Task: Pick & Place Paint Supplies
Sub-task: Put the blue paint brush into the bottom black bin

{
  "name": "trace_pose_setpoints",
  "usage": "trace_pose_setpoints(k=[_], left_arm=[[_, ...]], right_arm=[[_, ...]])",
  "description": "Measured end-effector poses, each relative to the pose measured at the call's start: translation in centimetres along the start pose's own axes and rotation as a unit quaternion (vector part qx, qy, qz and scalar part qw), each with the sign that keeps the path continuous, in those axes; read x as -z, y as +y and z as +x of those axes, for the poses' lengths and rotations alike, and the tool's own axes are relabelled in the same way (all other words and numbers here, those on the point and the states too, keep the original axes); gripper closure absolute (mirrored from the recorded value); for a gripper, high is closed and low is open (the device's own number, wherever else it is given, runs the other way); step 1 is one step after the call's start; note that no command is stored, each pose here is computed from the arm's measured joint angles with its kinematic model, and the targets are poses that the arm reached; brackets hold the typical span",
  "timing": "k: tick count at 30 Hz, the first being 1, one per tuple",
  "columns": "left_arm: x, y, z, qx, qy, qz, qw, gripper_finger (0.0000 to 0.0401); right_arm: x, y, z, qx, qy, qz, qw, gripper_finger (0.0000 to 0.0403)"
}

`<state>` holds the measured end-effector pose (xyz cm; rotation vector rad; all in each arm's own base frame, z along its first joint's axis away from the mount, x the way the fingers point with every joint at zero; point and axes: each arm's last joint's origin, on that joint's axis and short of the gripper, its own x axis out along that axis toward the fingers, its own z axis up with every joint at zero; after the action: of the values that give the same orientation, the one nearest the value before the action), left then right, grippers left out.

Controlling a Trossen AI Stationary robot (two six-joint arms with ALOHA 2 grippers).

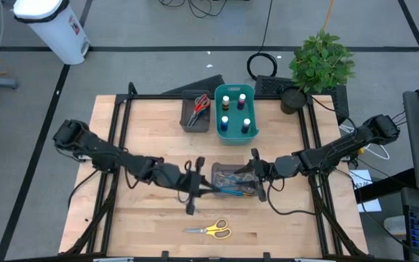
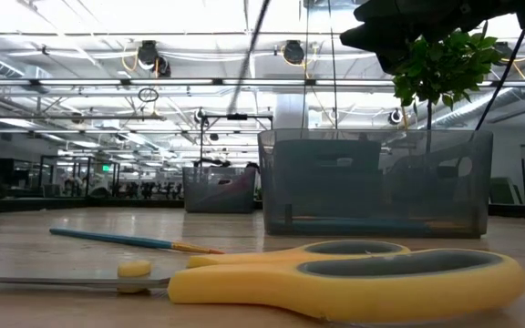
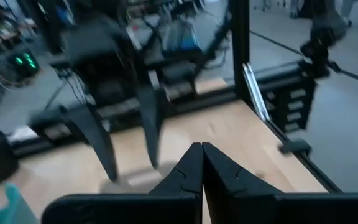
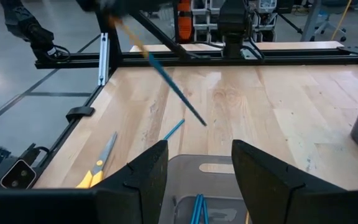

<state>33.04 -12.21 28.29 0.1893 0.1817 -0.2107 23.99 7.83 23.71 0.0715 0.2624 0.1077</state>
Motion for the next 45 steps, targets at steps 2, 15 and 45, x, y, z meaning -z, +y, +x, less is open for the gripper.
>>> trace_pose_setpoints(k=[2, 15, 45], left_arm=[[-0.7, 0.6, 0.1, -0.008, -0.01, 0.001, 1.0, 0.0399], [-0.5, 2.9, 0.3, -0.039, -0.004, -0.013, 0.999, 0.0399], [-0.3, 3.8, 0.4, -0.082, 0.008, -0.006, 0.997, 0.0397]], right_arm=[[0.0, 0.0, 0.0, 0.001, 0.0, 0.0, 1.0, 0.0232], [0.0, -0.2, 2.2, 0.052, -0.071, -0.057, 0.994, 0.0218], [0.6, -1.3, 7.3, 0.005, -0.171, -0.1, 0.98, 0.0212]])
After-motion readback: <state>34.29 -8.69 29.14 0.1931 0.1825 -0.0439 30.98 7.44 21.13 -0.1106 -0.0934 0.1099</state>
